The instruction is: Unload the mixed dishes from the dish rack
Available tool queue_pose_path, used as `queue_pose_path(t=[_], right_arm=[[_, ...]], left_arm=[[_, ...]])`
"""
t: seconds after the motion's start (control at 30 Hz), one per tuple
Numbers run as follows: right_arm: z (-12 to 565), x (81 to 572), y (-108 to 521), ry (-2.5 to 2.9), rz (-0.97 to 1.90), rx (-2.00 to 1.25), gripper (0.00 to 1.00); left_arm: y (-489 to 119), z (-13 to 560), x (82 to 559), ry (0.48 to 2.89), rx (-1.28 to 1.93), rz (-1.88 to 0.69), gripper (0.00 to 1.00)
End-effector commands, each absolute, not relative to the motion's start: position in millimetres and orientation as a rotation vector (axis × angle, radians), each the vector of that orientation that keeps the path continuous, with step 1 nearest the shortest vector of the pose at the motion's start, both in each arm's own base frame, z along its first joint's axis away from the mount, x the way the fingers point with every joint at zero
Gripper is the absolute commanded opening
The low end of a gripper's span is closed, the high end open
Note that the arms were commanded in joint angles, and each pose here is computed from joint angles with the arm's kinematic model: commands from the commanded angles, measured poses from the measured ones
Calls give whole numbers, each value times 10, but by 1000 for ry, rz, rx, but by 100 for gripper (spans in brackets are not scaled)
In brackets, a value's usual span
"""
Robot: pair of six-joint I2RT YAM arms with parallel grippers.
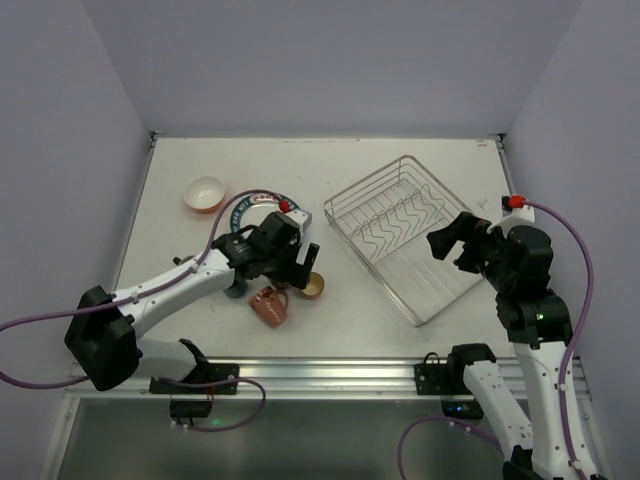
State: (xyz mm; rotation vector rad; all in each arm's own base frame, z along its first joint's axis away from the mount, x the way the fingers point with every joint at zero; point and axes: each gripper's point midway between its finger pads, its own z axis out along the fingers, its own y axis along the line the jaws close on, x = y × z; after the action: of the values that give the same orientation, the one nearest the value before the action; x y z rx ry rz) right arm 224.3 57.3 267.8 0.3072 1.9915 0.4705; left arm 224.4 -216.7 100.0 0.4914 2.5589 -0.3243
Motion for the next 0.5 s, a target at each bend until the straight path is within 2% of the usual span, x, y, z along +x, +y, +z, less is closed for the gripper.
queue_pose_path(t=[0.0,0.3,0.47], right_arm=[[2750,2263,630,1968,498,267,99],[2777,2259,648,1963,505,248,99],[2795,2249,696,1959,533,225,99]], left_arm=[[-2291,1571,2399,2397,455,-386,100],[-1944,1745,2164,2377,422,-329,100],[-1675,1532,1986,2450,405,-249,100]])
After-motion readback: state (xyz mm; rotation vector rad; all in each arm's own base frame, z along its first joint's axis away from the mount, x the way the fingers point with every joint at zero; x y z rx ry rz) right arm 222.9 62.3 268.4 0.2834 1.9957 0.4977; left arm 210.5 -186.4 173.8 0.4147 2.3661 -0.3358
